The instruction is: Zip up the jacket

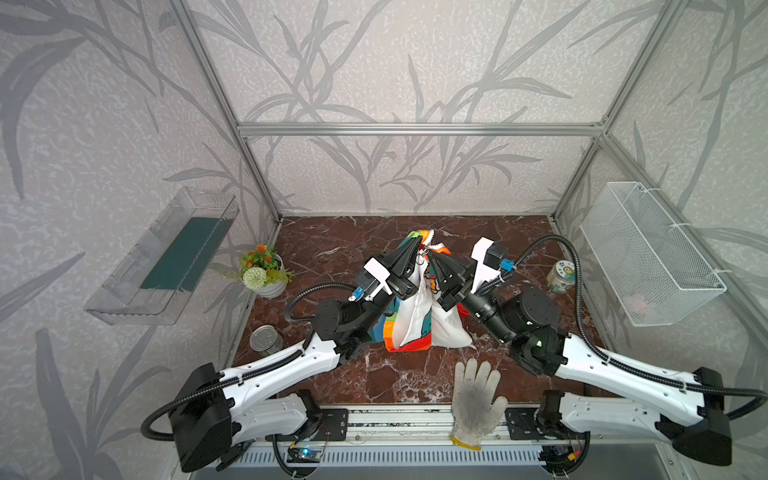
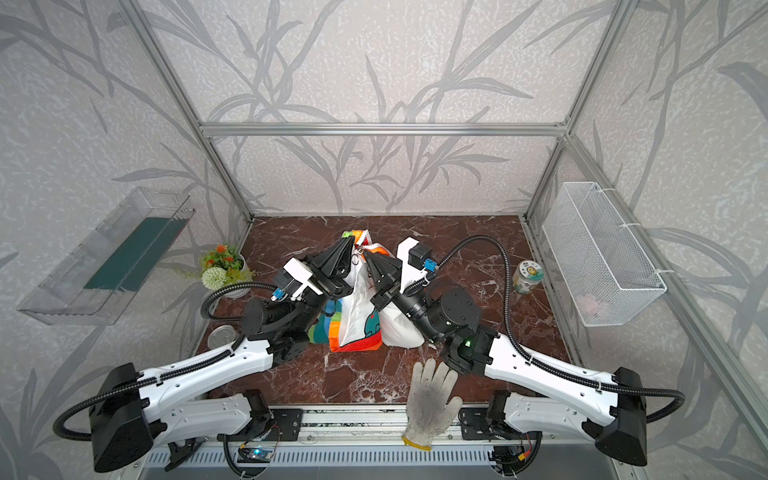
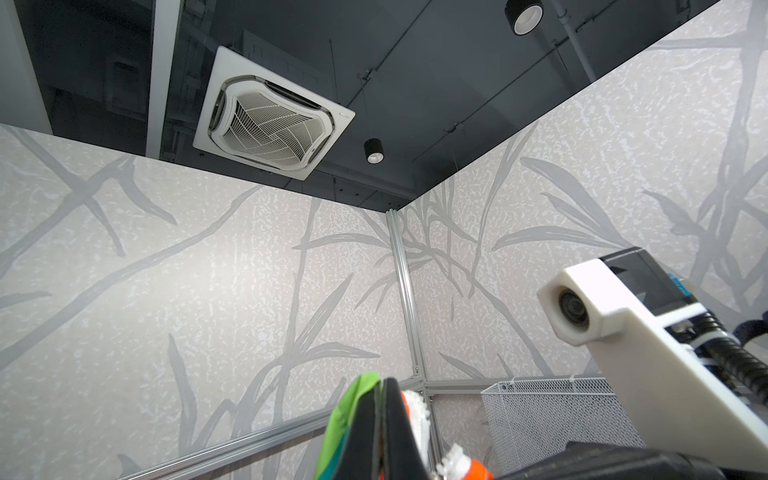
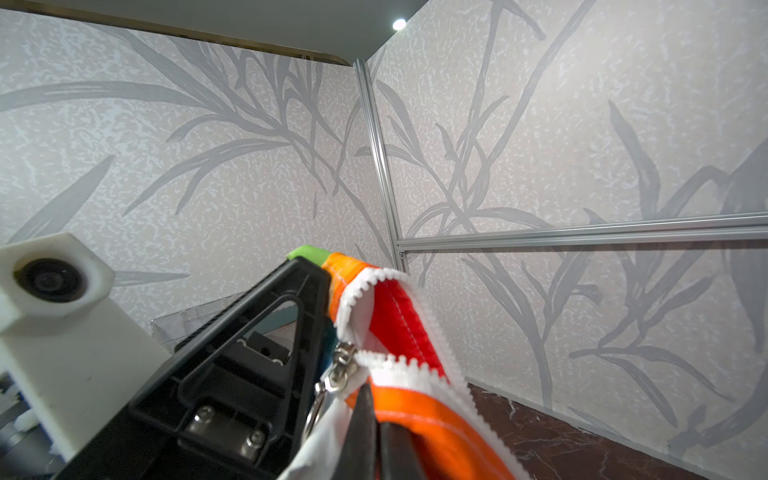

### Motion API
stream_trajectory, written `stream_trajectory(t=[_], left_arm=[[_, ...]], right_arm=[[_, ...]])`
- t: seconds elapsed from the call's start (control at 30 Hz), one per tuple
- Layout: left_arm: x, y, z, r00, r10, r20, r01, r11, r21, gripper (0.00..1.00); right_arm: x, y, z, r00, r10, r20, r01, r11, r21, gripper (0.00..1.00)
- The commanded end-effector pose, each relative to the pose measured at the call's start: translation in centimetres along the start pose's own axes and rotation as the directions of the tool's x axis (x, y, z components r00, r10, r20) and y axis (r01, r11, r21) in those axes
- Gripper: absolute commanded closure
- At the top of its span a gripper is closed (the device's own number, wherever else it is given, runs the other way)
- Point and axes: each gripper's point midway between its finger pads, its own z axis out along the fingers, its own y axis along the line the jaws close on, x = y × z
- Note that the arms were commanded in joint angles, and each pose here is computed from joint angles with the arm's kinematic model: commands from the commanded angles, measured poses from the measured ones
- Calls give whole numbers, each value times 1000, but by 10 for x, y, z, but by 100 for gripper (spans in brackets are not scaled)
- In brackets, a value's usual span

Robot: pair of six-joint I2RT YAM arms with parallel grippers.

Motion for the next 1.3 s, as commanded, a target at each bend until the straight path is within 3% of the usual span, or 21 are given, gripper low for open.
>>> stream_trajectory(t=[0.0,0.8,1.27], left_arm=[[-26,3,4,996,31,79,-30,999,-14,100],[-22,-2,5,996,63,69,-63,998,-1,100],[-11,-6,2,986,163,13,-164,986,20,100]], right_arm=[[-27,3,-7,996,34,76,-34,999,-6,100],[-28,2,-6,997,43,66,-43,999,1,100],[-30,0,-11,995,68,67,-68,998,11,100]])
